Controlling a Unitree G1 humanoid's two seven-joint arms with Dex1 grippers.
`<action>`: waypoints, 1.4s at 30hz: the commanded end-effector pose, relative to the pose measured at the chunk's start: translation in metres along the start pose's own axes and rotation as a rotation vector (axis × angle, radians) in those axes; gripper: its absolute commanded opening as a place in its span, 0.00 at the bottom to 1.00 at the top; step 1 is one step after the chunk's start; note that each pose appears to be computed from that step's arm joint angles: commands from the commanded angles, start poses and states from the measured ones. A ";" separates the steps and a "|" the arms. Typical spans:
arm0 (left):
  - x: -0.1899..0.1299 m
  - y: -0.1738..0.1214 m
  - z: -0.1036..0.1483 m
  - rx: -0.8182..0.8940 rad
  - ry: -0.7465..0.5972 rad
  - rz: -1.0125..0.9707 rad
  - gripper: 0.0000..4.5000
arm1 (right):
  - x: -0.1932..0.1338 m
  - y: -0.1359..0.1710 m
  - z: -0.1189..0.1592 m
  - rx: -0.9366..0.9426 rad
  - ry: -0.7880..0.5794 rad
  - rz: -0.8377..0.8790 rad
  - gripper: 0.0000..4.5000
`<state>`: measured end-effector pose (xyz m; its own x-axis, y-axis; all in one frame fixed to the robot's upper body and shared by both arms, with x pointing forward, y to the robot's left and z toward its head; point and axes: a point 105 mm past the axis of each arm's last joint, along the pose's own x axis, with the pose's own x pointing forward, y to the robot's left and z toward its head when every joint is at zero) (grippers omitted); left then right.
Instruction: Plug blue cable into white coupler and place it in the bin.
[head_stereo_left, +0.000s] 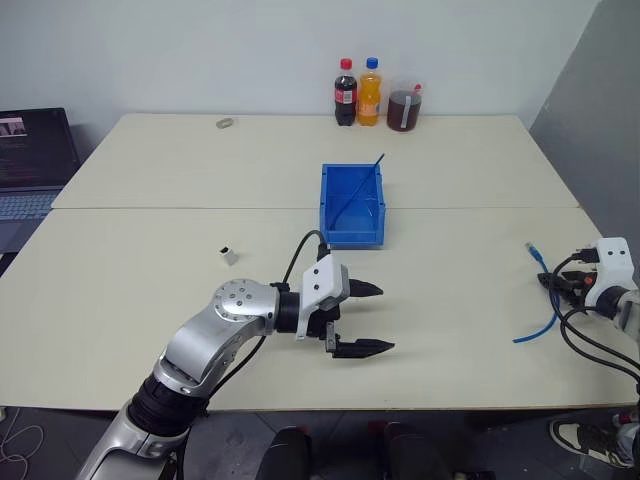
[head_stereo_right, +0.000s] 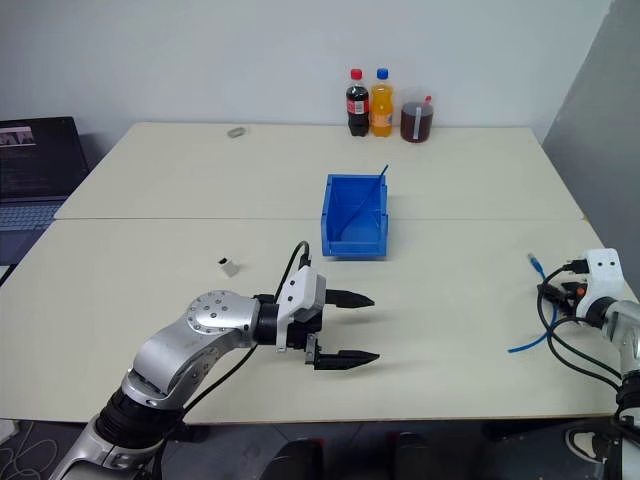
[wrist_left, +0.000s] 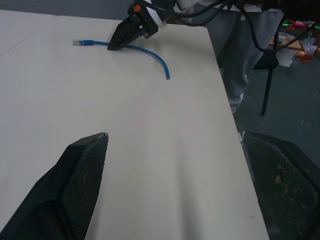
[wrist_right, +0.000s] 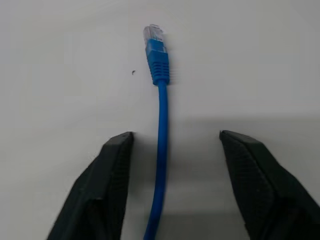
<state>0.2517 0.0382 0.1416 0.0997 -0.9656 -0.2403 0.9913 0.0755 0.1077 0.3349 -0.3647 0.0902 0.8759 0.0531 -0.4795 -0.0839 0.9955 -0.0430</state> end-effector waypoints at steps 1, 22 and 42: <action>-0.002 0.001 0.004 0.026 -0.016 0.011 1.00 | 0.002 -0.002 -0.017 -0.015 0.074 0.022 0.38; -0.058 -0.004 -0.059 -0.067 0.181 0.156 1.00 | -0.039 0.143 0.049 -0.717 -0.072 0.731 0.01; -0.140 0.013 -0.098 -0.148 0.291 0.448 1.00 | 0.008 0.330 0.024 -1.041 -0.192 1.086 0.11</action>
<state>0.2552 0.1978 0.0755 0.5021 -0.7209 -0.4777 0.8490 0.5161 0.1135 0.3269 -0.0377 0.0894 0.2304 0.7914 -0.5662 -0.9324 0.0130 -0.3612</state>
